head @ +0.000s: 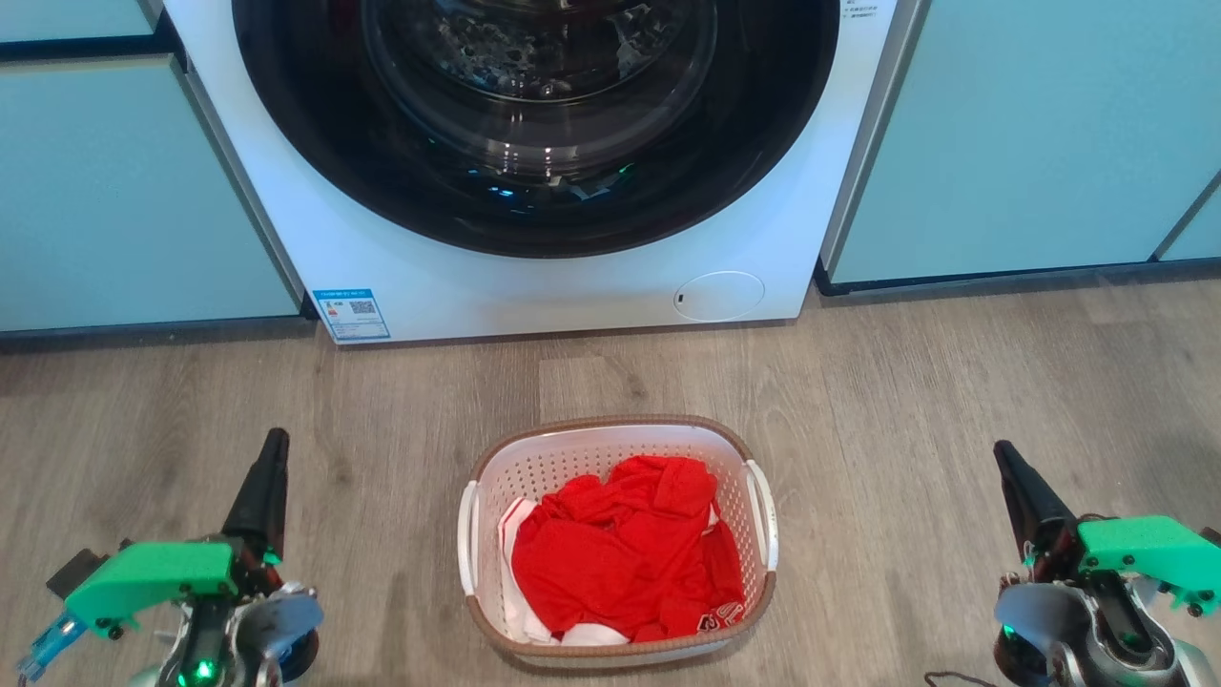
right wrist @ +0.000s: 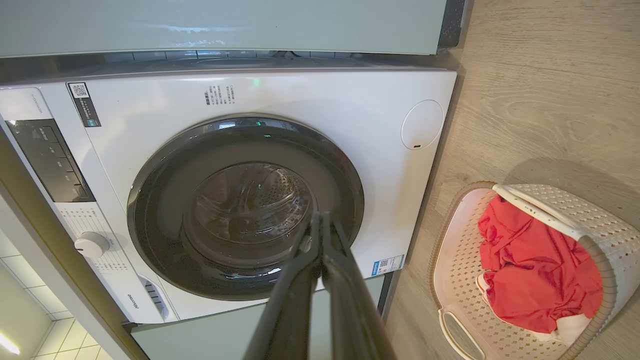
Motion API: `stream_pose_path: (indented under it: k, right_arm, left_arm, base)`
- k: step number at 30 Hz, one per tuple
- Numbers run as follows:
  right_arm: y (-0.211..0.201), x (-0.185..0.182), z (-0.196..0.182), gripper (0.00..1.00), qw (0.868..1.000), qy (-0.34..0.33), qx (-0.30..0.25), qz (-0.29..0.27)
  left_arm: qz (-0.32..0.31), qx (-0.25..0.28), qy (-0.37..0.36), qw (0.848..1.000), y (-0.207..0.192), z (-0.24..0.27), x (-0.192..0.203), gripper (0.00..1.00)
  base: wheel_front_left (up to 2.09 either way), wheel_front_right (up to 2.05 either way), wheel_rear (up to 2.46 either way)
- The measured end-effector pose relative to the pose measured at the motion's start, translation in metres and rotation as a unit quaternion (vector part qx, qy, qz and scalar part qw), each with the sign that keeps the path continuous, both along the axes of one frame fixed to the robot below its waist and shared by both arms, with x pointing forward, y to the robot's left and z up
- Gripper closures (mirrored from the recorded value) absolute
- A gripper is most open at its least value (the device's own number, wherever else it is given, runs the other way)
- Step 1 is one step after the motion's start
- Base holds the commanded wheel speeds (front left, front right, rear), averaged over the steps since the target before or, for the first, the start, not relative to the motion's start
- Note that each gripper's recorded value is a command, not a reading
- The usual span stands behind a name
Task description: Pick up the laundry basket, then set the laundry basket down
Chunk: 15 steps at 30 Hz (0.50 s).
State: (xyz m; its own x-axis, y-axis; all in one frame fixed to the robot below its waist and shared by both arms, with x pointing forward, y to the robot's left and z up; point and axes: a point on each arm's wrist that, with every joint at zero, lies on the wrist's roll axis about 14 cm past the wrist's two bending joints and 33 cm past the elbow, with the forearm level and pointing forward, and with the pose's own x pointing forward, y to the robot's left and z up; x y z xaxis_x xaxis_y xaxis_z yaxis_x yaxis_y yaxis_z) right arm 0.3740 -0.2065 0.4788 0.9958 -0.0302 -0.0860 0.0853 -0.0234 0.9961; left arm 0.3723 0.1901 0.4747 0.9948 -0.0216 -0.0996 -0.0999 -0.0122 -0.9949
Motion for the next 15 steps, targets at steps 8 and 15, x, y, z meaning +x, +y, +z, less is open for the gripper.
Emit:
stream_pose_path:
  k: [8, 15]
  right_arm:
    - [-0.0001, 0.0000, 0.0000, 1.00, 1.000, 0.000, 0.000, 0.000]
    - [-0.0001, 0.0000, 0.0001, 1.00, 1.000, 0.000, 0.000, 0.000]
  left_arm:
    - [0.000, 0.001, 0.000, 1.000, 0.0000, 0.0000, 0.0000, 1.00]
    - [0.000, 0.000, 0.000, 1.000, -0.0001, 0.0000, 0.0000, 1.00]
  base:
    - [0.00, 0.00, 0.00]
    - [0.00, 0.00, 0.00]
